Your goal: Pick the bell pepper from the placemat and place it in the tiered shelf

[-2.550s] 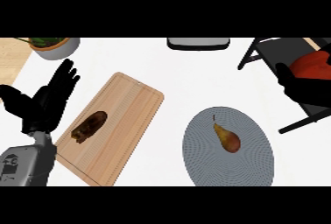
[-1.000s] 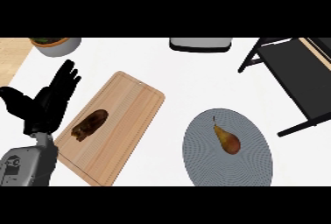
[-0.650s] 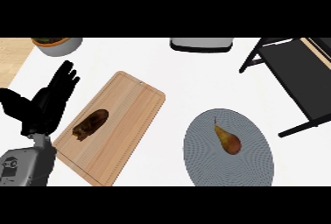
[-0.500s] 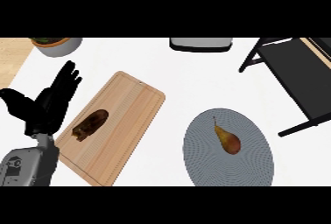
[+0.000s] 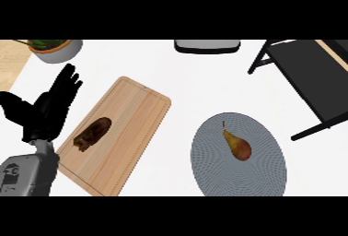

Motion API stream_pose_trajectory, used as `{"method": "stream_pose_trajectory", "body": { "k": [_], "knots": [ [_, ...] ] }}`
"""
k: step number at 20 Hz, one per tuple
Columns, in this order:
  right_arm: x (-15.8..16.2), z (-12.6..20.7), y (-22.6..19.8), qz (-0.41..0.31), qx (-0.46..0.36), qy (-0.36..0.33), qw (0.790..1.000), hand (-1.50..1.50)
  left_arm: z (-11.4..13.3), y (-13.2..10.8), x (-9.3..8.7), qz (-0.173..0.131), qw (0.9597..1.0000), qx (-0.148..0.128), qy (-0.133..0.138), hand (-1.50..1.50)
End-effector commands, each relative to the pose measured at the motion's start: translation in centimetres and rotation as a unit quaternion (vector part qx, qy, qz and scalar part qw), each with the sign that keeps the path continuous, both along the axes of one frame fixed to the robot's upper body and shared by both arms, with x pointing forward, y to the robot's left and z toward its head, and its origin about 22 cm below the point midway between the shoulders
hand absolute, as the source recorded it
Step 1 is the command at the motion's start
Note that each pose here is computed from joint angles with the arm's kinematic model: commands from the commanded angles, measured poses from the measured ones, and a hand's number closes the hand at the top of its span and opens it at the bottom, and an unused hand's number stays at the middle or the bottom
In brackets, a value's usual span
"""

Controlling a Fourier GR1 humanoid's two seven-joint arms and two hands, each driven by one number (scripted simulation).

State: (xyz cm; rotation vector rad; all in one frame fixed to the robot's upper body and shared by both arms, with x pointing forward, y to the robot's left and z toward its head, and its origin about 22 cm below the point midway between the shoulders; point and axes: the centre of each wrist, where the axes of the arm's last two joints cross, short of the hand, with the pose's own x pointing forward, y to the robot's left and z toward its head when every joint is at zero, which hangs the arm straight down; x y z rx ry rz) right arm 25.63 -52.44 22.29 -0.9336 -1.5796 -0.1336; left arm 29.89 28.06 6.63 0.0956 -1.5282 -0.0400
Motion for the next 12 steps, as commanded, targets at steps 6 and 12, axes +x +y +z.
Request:
{"method": "stream_pose_trajectory", "body": {
  "k": [6, 12],
  "knots": [
    [-10.4, 3.7, -9.3, 0.027, 0.033, -0.021, 0.999, -1.5, 0.3, -0.2, -0.8, -0.002, 1.0, 0.002, 0.009, 0.0],
    [-15.9, 2.0, -10.7, 0.105, -0.009, -0.023, 0.994, -1.5, 0.5, 0.7, 0.1, 0.005, 0.9999, -0.007, 0.006, 0.0]
  ]
}}
